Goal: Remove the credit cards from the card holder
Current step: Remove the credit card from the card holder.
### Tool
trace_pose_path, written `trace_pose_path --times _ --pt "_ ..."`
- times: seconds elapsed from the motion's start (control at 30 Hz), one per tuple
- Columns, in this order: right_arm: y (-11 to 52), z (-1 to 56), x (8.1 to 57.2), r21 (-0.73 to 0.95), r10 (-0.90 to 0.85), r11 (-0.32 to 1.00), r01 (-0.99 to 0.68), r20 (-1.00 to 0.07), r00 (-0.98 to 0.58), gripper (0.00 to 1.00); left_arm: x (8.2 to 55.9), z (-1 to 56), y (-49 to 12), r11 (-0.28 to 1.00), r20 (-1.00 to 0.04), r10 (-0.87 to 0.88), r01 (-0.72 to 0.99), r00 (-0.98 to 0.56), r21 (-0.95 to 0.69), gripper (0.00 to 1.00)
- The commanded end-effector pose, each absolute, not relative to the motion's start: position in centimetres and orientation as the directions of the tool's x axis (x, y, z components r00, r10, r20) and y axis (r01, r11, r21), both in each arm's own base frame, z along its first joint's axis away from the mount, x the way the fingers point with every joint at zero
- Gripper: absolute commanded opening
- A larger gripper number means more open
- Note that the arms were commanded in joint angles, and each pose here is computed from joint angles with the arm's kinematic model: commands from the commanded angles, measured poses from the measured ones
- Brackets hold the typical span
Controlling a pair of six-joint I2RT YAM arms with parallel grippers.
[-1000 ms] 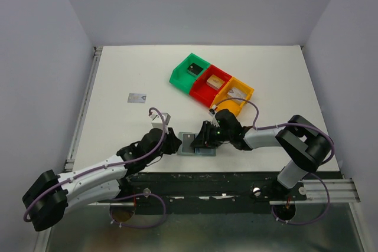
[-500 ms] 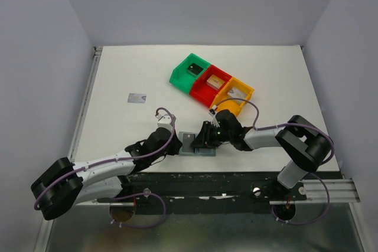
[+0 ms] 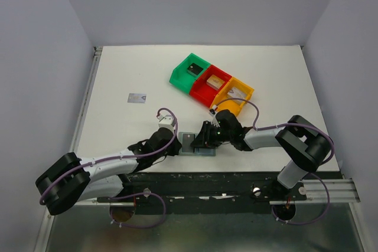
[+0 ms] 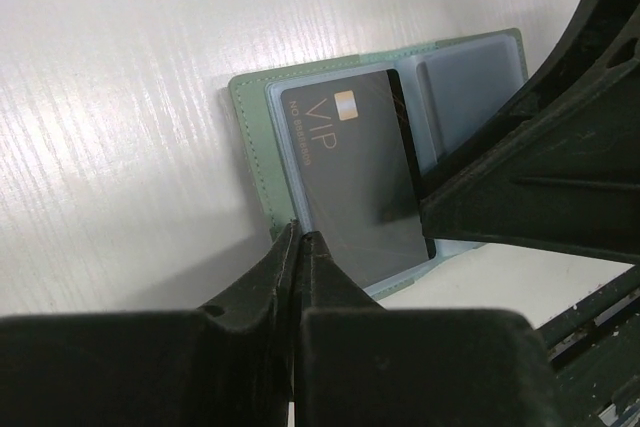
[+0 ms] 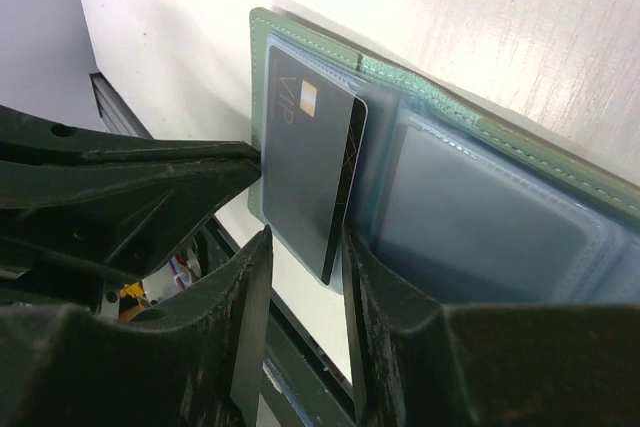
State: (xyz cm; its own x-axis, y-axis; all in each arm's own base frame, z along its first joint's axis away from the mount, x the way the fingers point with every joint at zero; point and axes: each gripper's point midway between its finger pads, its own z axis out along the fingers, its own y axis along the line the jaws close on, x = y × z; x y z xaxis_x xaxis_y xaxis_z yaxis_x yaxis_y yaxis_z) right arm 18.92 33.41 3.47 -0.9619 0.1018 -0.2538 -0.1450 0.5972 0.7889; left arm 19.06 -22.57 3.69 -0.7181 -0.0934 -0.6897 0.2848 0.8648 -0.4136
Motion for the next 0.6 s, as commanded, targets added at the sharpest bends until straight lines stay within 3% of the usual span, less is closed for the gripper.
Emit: trace_pose_path --times 0.0,0.57 --pt "33.4 3.3 19.0 0.792 0.097 0.59 -0.158 -0.264 -0.96 0.42 18.7 2.5 -22.2 0.872 -0.673 -0.087 0.27 -0.735 -0.408 0.07" --pt "33.3 2.7 19.6 0.784 0.127 0.605 -0.137 -0.265 -0.956 0.44 17.6 -0.2 -21.7 0.881 -0.624 -0.069 0.246 -0.778 -0.404 0.0"
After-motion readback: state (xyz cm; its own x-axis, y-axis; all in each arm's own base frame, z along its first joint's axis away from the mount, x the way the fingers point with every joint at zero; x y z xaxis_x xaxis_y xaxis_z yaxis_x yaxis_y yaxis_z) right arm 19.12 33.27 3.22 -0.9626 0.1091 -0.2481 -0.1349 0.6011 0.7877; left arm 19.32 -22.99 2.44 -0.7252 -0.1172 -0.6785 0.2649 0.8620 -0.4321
